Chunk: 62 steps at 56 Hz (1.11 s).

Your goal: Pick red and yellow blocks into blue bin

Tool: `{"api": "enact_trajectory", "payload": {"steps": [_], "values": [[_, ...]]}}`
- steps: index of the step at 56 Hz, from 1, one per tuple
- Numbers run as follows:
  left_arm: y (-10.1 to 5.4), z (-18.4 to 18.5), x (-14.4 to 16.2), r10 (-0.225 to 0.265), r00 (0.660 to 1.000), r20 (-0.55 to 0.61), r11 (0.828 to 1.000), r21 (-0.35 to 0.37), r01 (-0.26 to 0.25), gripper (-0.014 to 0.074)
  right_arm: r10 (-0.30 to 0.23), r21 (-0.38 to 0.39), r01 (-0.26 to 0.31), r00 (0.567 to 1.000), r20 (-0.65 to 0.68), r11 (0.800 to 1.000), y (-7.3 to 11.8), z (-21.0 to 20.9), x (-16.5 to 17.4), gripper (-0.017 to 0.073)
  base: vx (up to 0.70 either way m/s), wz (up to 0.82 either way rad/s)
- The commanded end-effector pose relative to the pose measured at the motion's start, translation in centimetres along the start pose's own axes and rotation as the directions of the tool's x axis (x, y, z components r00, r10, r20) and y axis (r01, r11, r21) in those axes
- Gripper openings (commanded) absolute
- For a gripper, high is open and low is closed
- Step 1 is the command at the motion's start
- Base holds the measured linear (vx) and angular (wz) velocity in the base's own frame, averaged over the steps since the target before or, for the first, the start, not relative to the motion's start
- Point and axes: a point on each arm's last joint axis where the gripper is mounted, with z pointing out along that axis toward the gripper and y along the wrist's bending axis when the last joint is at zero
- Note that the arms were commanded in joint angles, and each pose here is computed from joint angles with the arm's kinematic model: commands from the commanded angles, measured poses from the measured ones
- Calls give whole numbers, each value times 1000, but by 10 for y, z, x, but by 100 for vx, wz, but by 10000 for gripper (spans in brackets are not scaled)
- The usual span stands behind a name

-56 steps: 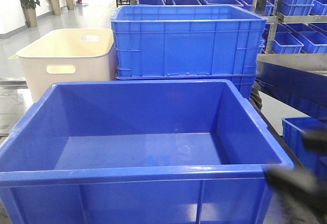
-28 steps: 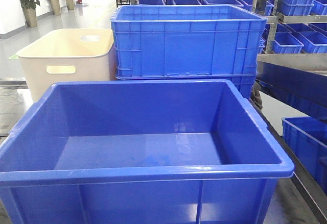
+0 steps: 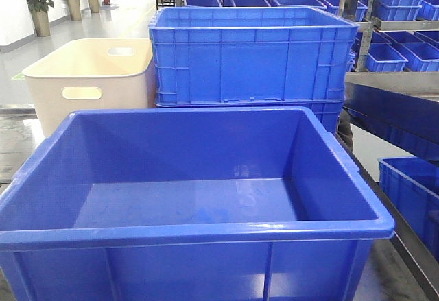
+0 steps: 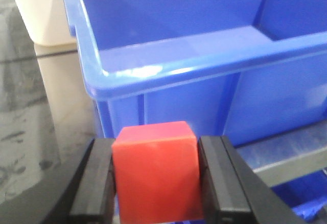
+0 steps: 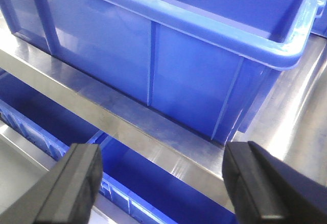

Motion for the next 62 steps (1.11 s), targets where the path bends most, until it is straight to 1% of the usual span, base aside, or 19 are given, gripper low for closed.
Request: {"api": "enact_trajectory", "payload": {"steps": [1, 8, 10, 13, 18, 21, 22, 23, 24, 28, 29, 30, 31, 34, 40, 46, 54, 62], "values": [[-1, -3, -16, -11, 994, 113, 1000, 8, 11, 224, -2, 32, -2, 995, 99, 999, -3, -4, -14, 546, 0, 0], [-1, -3, -17, -12, 993, 117, 1000, 8, 11, 224, -2, 32, -2, 995, 99, 999, -3, -4, -14, 546, 0, 0], [-1, -3, -17, -21, 993, 118, 1000, 14, 20, 224, -2, 32, -2, 995, 99, 999, -3, -4, -14, 546, 0, 0], [-2, -3, -19, -19, 991, 132, 1000, 21, 16, 224, -2, 32, -2, 995, 99, 999, -3, -4, -14, 546, 0, 0], [-3, -4, -29, 25, 986, 166, 999, 25, -30, 226, -2, 32, -2, 995, 99, 999, -3, -4, -14, 546, 0, 0], [-4, -4, -41, 67, 982, 179, 997, 26, -73, 227, -2, 32, -2, 995, 99, 999, -3, -4, -14, 546, 0, 0], [-5, -5, -47, 74, 979, 188, 996, 28, -81, 227, -2, 32, -2, 995, 99, 999, -3, -4, -14, 546, 0, 0], [-5, -5, -53, 92, 977, 191, 995, 28, -99, 229, -2, 32, -2, 995, 99, 999, -3, -4, -14, 546, 0, 0], [-5, -4, -56, 93, 977, 193, 994, 31, -101, 230, -2, 32, -2, 995, 99, 999, -3, -4, -14, 546, 0, 0], [-7, 0, -76, 137, 972, 193, 989, 37, -146, 233, -2, 32, -2, 995, 99, 999, -3, -4, -14, 546, 0, 0], [-7, 7, -80, 143, 974, 176, 987, 42, -152, 234, -2, 32, -2, 995, 99, 999, -3, -4, -14, 546, 0, 0], [-7, 5, -86, 148, 971, 188, 986, 42, -159, 234, -2, 32, -2, 995, 99, 999, -3, -4, -14, 546, 0, 0], [-8, 12, -89, 154, 974, 168, 985, 48, -164, 235, -2, 32, -2, 995, 99, 999, -3, -4, -14, 546, 0, 0], [-9, 19, -107, 161, 971, 176, 983, 60, -174, 235, -2, 32, -2, 995, 99, 999, -3, -4, -14, 546, 0, 0], [-11, 43, -131, 174, 970, 167, 978, 89, -191, 236, -2, 32, -2, 995, 99, 999, -3, -4, -14, 546, 0, 0], [-11, 76, -153, 189, 971, 146, 973, 108, -205, 237, -2, 32, -2, 995, 99, 999, -3, -4, -14, 546, 0, 0], [-10, 132, -165, 178, 981, 77, 974, 130, -187, 237, 0, 30, -3, 995, 100, 1000, -3, -4, -14, 546, 0, 0], [-7, 187, -161, 174, 985, -10, 975, 141, -171, 237, 0, 30, -3, 995, 100, 1000, -3, -4, -14, 546, 0, 0]]}}
